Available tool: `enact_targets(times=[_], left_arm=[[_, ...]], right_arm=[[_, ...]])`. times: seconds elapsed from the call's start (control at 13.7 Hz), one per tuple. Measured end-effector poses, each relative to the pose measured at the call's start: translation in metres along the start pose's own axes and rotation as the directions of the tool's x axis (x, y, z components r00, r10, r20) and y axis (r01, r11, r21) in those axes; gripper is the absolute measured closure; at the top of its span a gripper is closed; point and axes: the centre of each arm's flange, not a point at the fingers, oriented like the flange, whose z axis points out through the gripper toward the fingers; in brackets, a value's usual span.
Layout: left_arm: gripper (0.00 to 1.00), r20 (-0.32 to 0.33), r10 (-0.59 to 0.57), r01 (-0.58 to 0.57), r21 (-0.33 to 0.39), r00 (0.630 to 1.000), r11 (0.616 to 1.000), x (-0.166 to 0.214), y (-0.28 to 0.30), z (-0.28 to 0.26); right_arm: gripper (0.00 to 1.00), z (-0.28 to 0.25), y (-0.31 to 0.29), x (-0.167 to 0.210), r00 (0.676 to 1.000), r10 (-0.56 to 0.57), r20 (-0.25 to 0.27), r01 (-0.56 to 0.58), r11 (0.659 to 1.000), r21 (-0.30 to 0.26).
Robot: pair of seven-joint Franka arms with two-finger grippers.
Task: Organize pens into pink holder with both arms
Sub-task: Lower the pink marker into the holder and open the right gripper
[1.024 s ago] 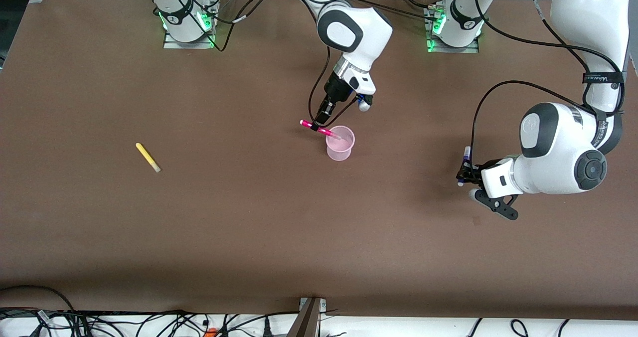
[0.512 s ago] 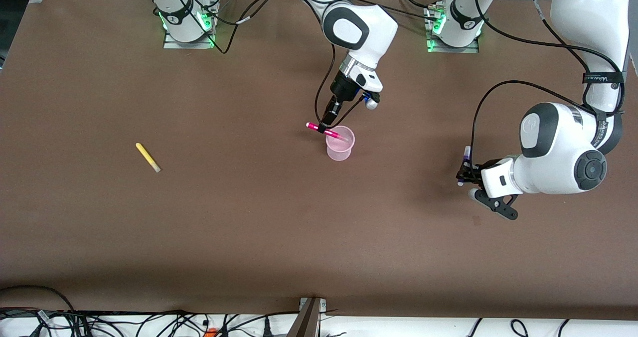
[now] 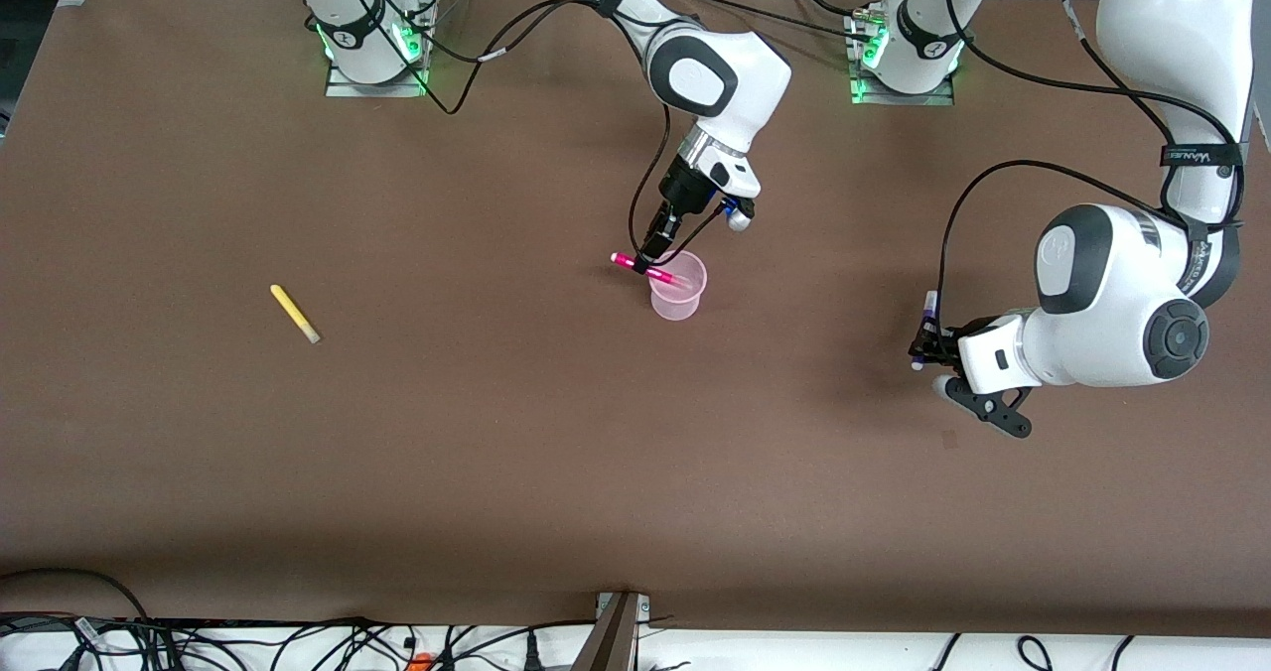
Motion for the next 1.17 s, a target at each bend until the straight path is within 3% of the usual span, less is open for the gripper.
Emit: enact_targets(times=[1.17], left_arm=[[0.81,-0.001,0.002,-0.002,0.000,1.000,1.000,0.001,0.000,0.000]], right_arm=[[0.82,-0.011,-0.014,0.006,1.000,-0.006,-0.014,0.006,1.000,-0.015]])
